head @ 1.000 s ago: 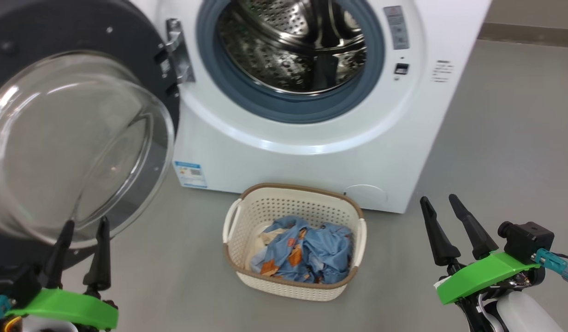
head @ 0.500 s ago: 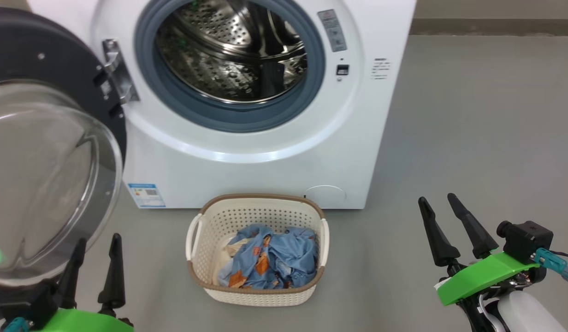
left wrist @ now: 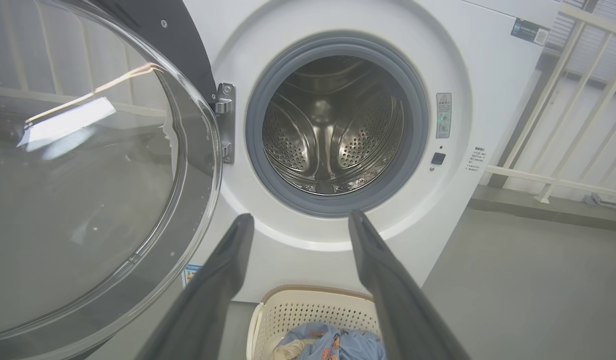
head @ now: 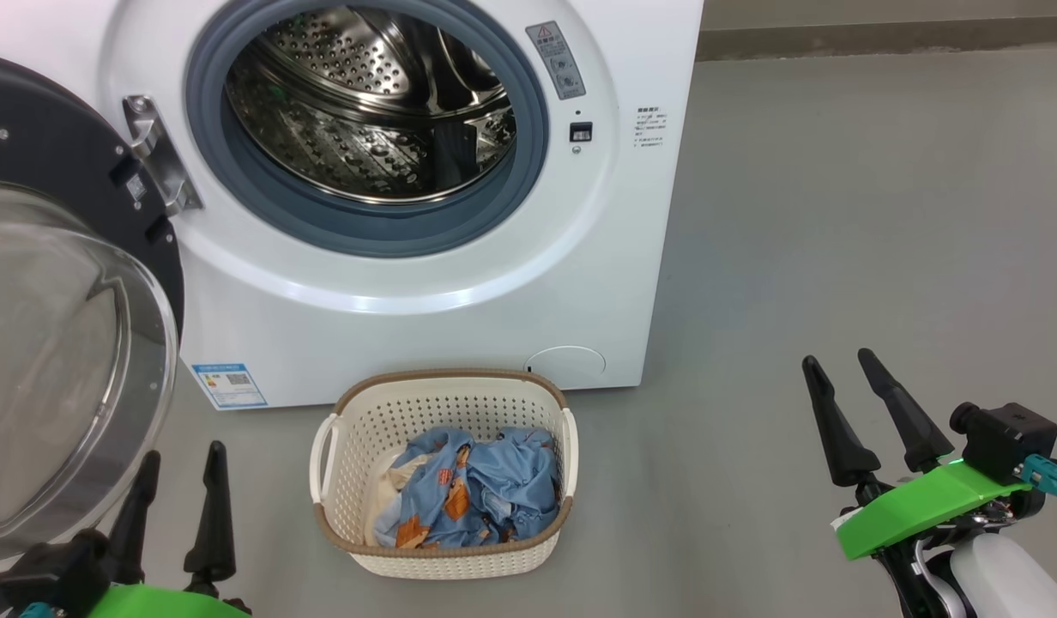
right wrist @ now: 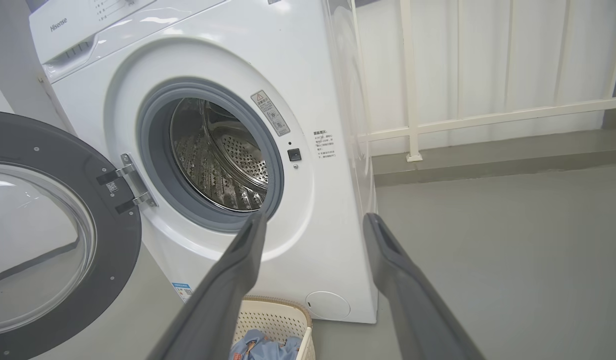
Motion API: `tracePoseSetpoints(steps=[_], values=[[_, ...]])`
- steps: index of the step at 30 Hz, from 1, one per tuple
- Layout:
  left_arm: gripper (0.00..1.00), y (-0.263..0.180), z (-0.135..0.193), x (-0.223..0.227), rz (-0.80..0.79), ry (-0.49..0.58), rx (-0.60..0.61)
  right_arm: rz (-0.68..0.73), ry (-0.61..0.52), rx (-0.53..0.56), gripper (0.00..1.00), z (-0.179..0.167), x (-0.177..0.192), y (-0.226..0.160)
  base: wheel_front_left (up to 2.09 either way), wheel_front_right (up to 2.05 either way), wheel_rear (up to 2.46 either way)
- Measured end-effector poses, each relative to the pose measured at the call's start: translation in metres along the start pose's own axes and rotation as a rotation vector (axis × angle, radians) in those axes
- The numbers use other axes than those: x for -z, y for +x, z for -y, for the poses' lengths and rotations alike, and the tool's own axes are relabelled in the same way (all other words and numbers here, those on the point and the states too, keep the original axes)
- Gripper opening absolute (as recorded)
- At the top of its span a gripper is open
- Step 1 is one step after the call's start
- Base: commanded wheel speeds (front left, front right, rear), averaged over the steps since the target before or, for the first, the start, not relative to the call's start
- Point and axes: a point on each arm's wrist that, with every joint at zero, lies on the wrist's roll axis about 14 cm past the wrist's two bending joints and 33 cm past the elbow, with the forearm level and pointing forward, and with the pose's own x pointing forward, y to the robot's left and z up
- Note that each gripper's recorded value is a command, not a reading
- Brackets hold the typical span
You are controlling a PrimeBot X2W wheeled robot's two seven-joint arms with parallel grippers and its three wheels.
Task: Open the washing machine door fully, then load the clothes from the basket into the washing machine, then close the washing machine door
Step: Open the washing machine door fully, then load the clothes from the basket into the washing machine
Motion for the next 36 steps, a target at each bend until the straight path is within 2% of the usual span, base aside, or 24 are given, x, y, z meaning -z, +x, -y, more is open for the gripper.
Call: tracePoseSetpoints(steps=[36], values=[[1.0,-0.001,-0.0009,0.0014,0.003,0.004,0.008,0.012,-0.011,0.009,1.0,0.0018,-0.0022,0.0048,0.03,-0.03,0.0]])
